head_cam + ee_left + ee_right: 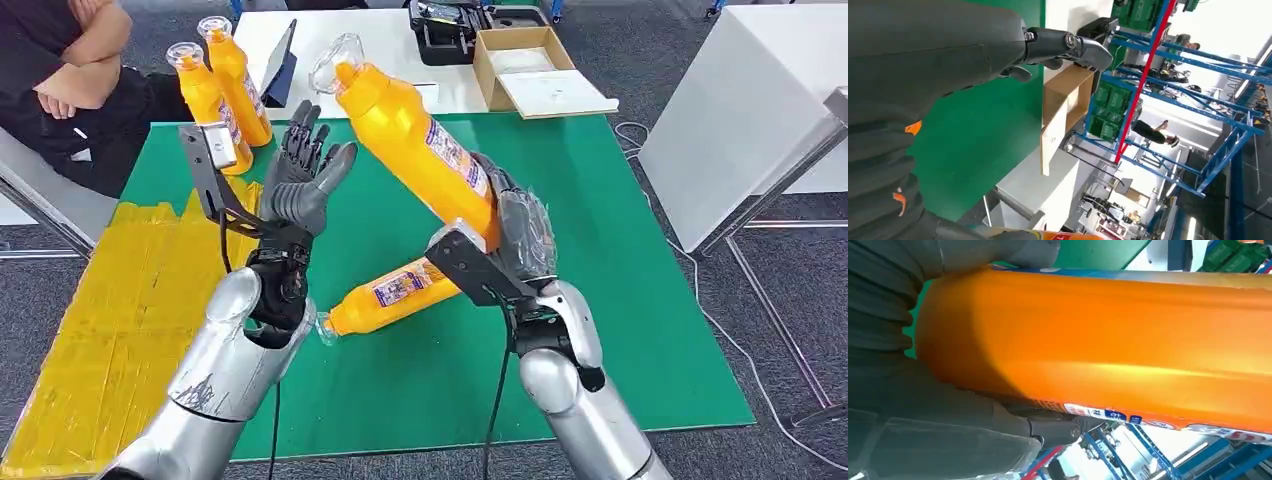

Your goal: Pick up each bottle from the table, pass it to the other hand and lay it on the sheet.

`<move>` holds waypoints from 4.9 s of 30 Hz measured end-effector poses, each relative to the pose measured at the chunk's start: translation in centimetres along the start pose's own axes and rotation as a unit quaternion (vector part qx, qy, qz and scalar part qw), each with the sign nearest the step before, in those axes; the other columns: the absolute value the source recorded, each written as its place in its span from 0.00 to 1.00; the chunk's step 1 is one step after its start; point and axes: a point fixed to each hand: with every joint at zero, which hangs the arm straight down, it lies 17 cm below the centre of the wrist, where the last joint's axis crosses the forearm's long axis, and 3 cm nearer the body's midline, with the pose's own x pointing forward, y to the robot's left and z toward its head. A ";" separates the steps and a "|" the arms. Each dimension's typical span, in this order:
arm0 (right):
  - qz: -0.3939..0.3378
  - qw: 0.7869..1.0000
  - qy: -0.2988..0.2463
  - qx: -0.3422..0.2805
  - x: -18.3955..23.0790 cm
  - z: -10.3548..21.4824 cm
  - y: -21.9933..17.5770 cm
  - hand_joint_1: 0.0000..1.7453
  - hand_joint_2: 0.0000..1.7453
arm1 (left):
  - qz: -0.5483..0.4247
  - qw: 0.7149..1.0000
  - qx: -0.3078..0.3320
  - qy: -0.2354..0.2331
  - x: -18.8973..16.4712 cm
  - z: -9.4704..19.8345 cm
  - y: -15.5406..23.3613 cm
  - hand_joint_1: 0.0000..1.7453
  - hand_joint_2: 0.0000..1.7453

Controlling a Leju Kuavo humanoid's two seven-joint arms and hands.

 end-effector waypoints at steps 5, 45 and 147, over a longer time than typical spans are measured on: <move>0.000 1.000 0.000 0.002 0.1 0.0 0.2 1.00 1.00 | 0.000 1.000 -0.001 -0.002 0.1 0.0 -0.1 0.00 1.00; 0.084 0.995 0.038 0.041 -1.3 -3.6 5.0 1.00 1.00 | 0.002 0.999 -0.035 0.013 0.0 -0.1 -3.8 0.00 1.00; -0.054 0.995 0.056 0.056 -8.7 4.3 -4.0 0.00 0.00 | -0.745 0.659 0.069 -0.080 1.2 3.8 22.9 1.00 1.00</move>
